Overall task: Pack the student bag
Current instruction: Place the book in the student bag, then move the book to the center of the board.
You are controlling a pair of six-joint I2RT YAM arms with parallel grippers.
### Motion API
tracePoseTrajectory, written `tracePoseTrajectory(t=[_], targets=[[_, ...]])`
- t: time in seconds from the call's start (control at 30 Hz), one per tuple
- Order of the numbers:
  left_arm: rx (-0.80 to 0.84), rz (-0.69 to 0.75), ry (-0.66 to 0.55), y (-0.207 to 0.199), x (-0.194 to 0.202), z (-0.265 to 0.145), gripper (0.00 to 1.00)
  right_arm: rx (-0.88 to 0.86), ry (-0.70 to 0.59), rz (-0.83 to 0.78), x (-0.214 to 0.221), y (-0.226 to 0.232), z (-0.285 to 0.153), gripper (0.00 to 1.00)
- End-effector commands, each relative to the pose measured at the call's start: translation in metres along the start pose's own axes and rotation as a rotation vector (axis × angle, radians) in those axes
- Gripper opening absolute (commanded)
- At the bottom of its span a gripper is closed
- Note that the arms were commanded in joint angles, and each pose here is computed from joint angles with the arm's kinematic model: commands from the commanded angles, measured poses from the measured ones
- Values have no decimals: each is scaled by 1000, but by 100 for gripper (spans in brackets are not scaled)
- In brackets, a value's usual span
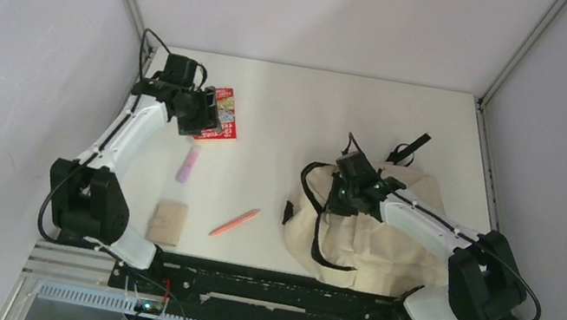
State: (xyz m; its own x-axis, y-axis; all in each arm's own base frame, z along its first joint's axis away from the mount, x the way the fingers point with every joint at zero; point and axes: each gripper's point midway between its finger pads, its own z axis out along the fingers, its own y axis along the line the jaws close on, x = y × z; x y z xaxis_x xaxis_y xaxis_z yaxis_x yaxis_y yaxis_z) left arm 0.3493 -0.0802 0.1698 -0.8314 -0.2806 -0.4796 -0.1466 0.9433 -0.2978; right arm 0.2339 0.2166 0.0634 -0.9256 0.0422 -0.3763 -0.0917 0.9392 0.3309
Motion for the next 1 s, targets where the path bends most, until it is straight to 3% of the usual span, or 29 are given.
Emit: tracePoseTrajectory(t=[0.0,0.2,0.3,0.37,0.47,0.53,0.73,0.87,0.97], targets=[[10,-22,-42,14,-35,10,62,212,-76,39,-2,-52,-10,9],[25,-170,-22,43,-51,39,65,319,-93,101,14,-95,-27,12],[4,-219,-17,58,-57,54,64,293,-122,111,12,-96,-36,16],[-16,-239,-29,65,-64,62,64,204,-157,88,4,-79,-43,29],[-57,-266,-36,78,-74,77,65,54,-234,60,-14,-44,-62,59],[-83,-275,-30,85,-79,88,65,2,-277,52,-27,-27,-79,68],[-141,-284,8,103,-86,124,59,-57,-386,36,-54,-3,-121,71],[-129,-286,59,106,-79,146,58,-81,-406,45,-58,1,-129,71],[-95,-304,100,101,-70,158,52,-100,-409,66,-60,4,-131,71]])
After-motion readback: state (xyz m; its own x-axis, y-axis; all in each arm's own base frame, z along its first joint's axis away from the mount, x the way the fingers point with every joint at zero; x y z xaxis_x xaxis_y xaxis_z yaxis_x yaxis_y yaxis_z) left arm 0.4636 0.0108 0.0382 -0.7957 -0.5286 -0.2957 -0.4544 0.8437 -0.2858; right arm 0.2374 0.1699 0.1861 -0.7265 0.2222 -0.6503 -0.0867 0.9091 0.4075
